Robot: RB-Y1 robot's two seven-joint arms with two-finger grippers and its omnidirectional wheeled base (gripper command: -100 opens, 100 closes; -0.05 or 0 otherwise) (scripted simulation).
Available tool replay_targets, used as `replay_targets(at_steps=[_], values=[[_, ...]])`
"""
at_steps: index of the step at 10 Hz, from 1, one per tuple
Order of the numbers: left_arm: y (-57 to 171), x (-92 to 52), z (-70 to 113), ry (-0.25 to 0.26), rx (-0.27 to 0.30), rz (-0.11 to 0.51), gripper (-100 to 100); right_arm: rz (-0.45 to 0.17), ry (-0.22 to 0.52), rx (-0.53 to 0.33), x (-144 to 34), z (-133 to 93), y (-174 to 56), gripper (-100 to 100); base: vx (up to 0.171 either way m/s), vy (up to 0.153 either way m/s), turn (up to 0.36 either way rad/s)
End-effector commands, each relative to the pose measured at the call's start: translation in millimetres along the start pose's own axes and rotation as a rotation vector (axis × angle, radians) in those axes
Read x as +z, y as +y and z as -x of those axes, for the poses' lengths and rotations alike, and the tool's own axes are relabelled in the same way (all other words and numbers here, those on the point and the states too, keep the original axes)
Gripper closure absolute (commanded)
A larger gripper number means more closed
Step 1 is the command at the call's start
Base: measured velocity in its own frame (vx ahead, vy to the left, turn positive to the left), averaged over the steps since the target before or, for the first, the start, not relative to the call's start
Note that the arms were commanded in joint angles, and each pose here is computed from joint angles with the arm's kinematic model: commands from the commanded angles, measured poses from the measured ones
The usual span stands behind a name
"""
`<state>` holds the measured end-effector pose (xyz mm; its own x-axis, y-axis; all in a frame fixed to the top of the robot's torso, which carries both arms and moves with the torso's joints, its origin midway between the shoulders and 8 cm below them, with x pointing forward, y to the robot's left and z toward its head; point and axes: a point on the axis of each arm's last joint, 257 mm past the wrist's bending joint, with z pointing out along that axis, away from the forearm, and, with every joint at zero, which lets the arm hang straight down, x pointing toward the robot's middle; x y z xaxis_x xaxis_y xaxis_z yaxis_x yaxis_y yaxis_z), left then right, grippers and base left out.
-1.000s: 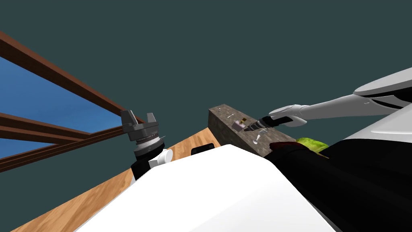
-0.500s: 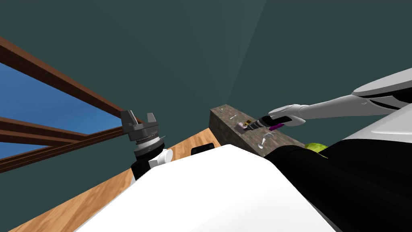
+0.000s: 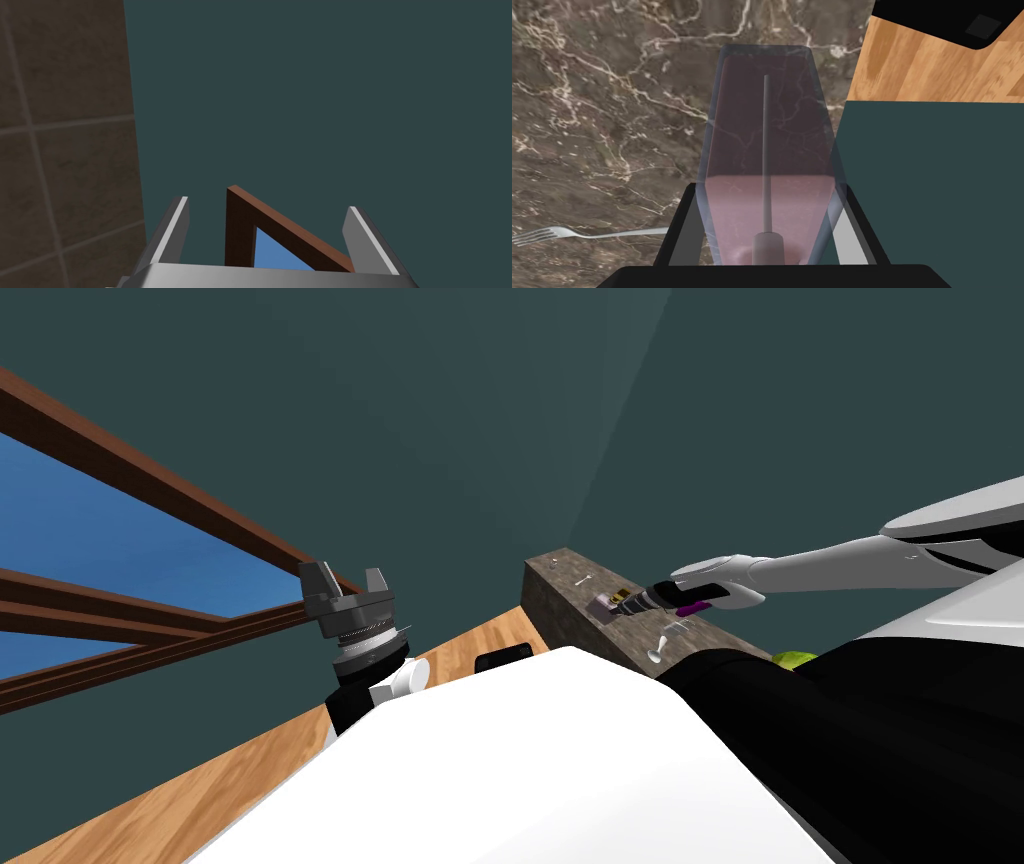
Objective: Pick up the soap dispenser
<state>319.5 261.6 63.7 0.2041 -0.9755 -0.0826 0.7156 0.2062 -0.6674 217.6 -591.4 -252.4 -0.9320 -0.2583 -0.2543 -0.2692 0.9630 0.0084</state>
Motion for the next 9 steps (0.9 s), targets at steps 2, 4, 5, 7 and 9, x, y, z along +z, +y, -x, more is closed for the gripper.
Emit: replay_targets(at_steps=[2, 4, 5, 7, 9], values=[[0.0, 0.0, 0.0, 0.0, 0.0, 0.0, 0, 0.0, 0.0, 0.0, 0.0, 0.0, -0.1, 100, 0.0, 0.0, 0.0], [0.0, 0.0, 0.0, 0.0, 0.0, 0.0, 0, 0.0, 0.0, 0.0, -0.1, 0.1, -0.1, 100, 0.0, 0.0, 0.0], [0.0, 0.0, 0.0, 0.0, 0.0, 0.0, 0, 0.0, 0.0, 0.0, -0.1, 0.1, -0.2, 0, 0.0, 0.0, 0.0], [0.0, 0.0, 0.0, 0.0, 0.0, 0.0, 0, 0.005, 0.003, -0.016, -8.0, 18.5, 3.5, 100, -0.028, -0.016, -0.091], [0.0, 0.0, 0.0, 0.0, 0.0, 0.0, 0, 0.005, 0.003, -0.019, -8.8, 21.9, 4.2, 100, -0.025, -0.014, -0.034]])
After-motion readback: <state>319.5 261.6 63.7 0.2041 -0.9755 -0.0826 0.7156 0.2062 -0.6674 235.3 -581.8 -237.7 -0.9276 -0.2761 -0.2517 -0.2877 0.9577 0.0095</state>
